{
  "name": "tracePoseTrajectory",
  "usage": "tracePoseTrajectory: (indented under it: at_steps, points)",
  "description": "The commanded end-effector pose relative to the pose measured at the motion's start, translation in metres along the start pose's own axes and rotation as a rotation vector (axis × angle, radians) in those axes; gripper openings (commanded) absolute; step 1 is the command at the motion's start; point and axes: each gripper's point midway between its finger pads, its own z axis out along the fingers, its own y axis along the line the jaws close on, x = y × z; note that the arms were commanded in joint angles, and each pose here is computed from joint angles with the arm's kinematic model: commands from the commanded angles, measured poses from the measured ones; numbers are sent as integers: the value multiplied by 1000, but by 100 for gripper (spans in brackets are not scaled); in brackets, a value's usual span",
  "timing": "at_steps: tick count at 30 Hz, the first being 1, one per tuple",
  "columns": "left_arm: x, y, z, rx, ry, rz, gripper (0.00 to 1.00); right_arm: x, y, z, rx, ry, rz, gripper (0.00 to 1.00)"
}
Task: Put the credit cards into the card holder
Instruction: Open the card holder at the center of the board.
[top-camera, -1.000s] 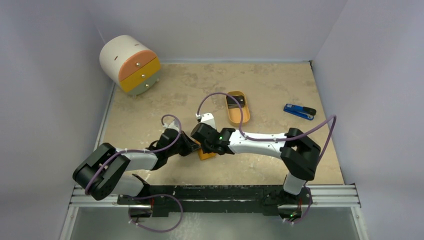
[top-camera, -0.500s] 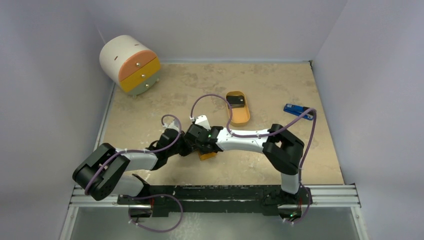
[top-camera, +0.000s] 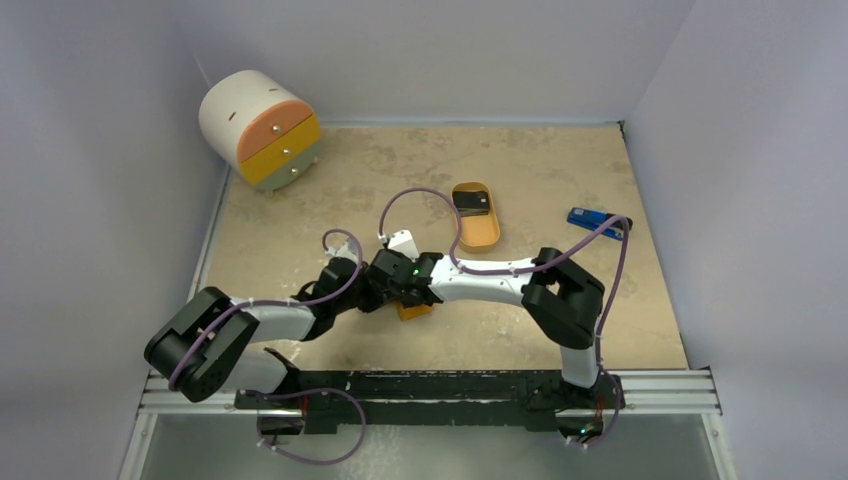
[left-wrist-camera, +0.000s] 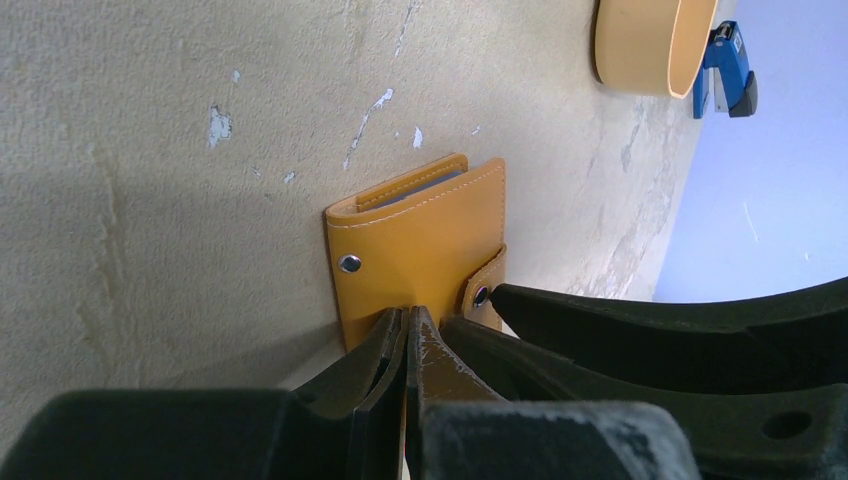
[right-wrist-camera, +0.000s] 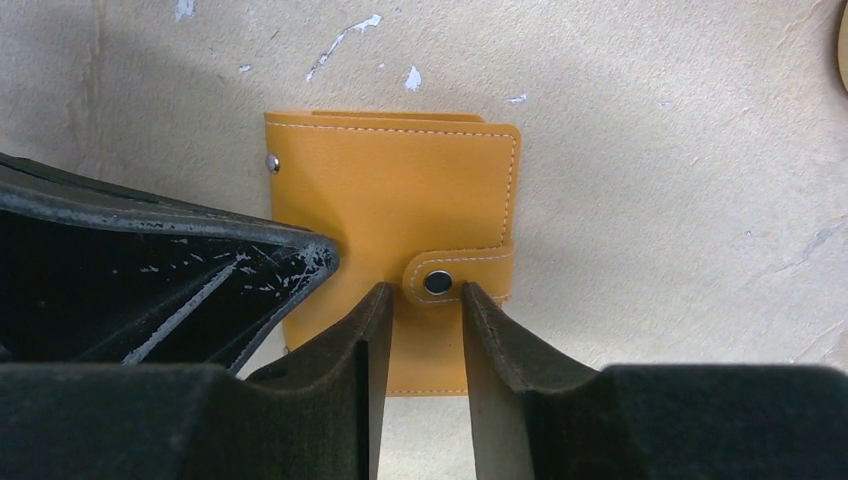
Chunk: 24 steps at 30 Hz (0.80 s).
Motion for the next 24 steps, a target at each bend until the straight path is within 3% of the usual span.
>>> tracePoseTrajectory:
  at_steps: [1, 9, 21, 24]
  points:
    - [14, 55, -7, -192, 17, 4, 0, -1, -15, 0, 76, -5, -15, 33]
    - [14, 56, -8, -196, 17, 3, 0, 3, -19, -1, 87, -5, -7, 25]
    - [14, 57, -8, -199, 17, 4, 0, 2, -23, -4, 96, -11, -2, 0]
    - [14, 58, -8, -204, 15, 4, 0, 2, -25, -7, 100, -14, 9, 0]
